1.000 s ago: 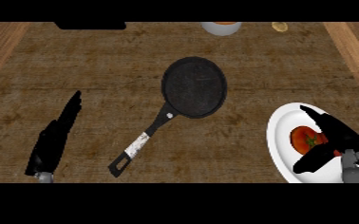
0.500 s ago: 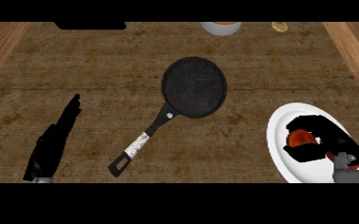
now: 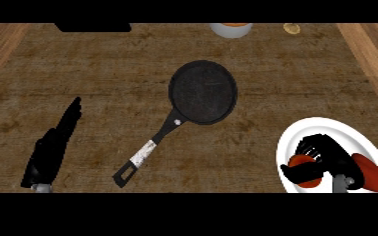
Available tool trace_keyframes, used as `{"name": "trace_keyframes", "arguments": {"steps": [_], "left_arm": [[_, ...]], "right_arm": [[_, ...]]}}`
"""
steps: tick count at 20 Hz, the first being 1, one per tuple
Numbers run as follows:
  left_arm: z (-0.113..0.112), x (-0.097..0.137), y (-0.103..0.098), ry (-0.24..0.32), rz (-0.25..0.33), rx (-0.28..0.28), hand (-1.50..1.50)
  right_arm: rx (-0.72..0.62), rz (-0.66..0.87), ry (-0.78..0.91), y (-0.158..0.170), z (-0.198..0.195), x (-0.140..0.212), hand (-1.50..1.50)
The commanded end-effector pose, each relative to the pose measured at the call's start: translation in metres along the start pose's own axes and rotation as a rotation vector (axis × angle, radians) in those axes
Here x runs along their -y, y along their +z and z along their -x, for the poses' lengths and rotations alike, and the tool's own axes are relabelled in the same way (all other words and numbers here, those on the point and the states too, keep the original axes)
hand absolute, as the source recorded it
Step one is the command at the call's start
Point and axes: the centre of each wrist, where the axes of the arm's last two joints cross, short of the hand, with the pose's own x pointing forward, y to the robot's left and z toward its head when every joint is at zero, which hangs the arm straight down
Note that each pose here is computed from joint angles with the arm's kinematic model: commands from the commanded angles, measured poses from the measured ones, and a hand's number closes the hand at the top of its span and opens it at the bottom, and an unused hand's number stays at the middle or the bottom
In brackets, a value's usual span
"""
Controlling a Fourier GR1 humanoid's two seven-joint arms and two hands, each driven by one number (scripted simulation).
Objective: Pick the tomato from the plate and place it in the pan
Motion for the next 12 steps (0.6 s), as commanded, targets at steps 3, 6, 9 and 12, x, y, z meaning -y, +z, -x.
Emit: {"name": "trace_keyframes", "arguments": {"steps": [3, 6, 9, 12], "left_arm": [[-0.004, 0.001, 0.005, 0.009, -0.004, 0.003, 0.00], [0.002, -0.003, 0.003, -0.007, -0.011, -0.007, 0.00], [-0.008, 0.006, -0.001, 0.005, 0.002, -0.002, 0.00], [-0.006, 0.000, 0.002, -0.009, 0.009, 0.005, 0.00]], "right_arm": [[-0.231, 0.088, 0.018, 0.047, 0.002, -0.055, 1.50], [-0.234, 0.305, 0.088, 0.062, -0.006, -0.046, 1.50], [-0.136, 0.508, 0.074, 0.082, -0.024, -0.024, 1.50], [0.014, 0.742, 0.147, 0.098, -0.039, -0.011, 1.50]]}}
